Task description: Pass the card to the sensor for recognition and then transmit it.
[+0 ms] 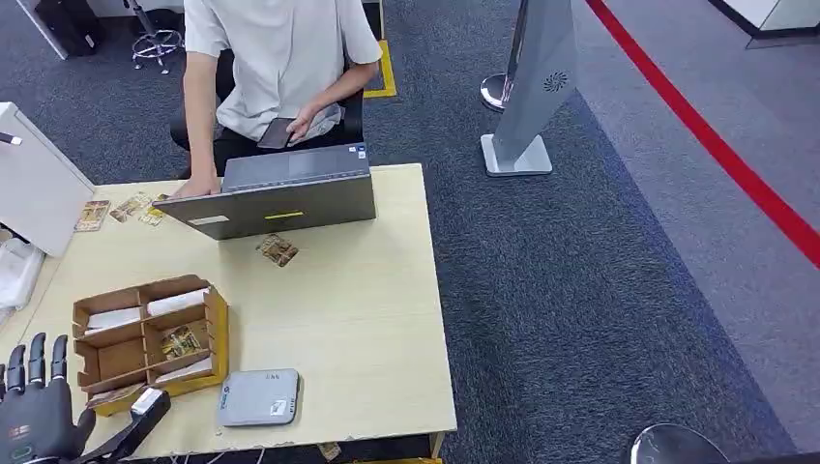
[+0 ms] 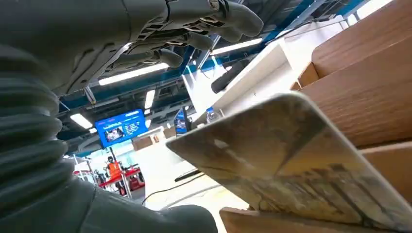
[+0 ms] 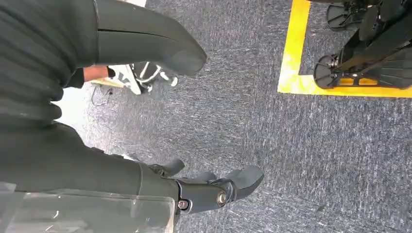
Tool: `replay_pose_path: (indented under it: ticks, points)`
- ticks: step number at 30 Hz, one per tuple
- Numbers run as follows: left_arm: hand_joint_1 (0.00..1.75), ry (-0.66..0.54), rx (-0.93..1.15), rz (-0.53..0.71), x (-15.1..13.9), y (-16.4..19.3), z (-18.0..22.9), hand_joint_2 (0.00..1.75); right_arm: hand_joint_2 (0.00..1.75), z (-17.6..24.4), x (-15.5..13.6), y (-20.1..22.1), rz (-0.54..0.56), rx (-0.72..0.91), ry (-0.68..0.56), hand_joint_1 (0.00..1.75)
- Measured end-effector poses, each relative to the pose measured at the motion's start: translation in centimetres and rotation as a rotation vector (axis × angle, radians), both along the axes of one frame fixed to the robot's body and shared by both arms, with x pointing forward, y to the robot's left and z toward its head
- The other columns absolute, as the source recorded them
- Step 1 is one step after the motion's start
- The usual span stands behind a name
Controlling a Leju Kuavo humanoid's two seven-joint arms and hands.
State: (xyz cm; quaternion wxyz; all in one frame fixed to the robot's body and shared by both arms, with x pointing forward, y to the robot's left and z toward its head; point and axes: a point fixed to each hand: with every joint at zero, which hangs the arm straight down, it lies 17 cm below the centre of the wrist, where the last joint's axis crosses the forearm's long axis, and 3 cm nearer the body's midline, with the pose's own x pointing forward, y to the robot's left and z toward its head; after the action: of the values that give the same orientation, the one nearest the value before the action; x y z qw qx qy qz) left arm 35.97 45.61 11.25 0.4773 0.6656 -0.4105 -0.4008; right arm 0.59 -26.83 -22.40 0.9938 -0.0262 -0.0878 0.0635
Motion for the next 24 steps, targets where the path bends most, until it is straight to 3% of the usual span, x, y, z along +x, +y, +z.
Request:
replay_pose_path:
  ticks: [24]
  points:
    - [0.0,0.015,-0.022,-0.018,0.5,-1.4,-0.6,1.75,1.75,0.0,0.1,0.1,-0.009,0.001,-0.003,0.0]
